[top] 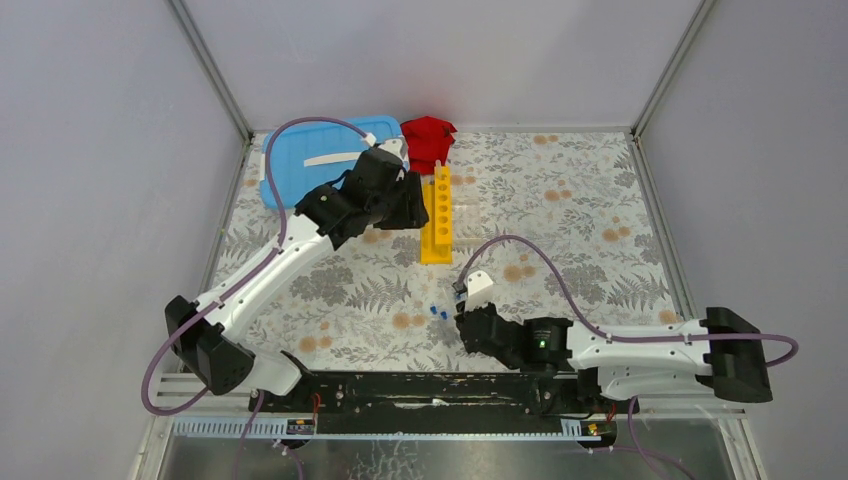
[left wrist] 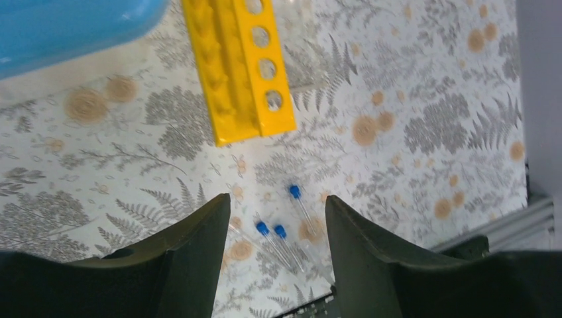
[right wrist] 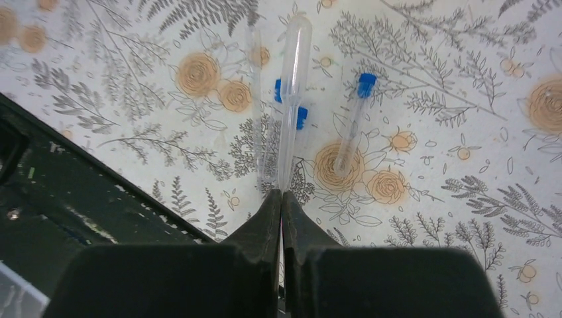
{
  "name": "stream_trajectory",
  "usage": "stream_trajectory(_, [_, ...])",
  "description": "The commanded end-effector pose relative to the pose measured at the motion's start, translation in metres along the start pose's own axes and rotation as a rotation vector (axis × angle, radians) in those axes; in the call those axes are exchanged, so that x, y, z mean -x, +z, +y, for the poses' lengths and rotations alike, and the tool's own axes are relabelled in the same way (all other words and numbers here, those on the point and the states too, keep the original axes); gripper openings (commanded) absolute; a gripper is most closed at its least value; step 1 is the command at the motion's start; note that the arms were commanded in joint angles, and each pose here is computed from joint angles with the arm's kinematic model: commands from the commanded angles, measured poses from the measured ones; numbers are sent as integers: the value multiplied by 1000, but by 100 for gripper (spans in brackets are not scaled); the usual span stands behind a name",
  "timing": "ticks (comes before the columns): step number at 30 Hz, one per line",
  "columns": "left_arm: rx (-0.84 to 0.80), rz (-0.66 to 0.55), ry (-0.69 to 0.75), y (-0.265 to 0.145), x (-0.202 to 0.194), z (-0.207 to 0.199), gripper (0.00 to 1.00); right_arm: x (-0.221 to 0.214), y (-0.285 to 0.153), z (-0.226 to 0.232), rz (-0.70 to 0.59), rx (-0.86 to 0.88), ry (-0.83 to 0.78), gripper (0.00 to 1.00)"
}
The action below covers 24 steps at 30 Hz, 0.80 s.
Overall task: Organize the chemistry lab equipment
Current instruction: Pick up the test tube at the center of the board.
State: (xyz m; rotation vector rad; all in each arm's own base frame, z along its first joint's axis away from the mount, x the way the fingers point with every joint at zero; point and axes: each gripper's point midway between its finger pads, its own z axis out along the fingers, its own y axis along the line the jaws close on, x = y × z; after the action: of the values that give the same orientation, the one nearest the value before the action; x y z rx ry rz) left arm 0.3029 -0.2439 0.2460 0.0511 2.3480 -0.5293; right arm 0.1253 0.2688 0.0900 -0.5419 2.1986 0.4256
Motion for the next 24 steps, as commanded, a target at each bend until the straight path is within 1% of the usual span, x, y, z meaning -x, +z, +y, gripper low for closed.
stream_trajectory(1, [-126, 155, 16, -11, -26, -19, 62, 33, -14, 6, -118, 45, -20, 3])
stream_trajectory(8, [-260, 286, -19, -22, -54, -38, 61, 57, -26, 13, -195, 95, -41, 3])
stream_trajectory(16, [-306, 373, -45, -32, -79, -38, 60, 78, -39, 18, -259, 132, -46, 2])
stream_trajectory(24, [-365, 430, -80, -38, -91, -49, 60, 88, -46, 24, -281, 160, -61, 1])
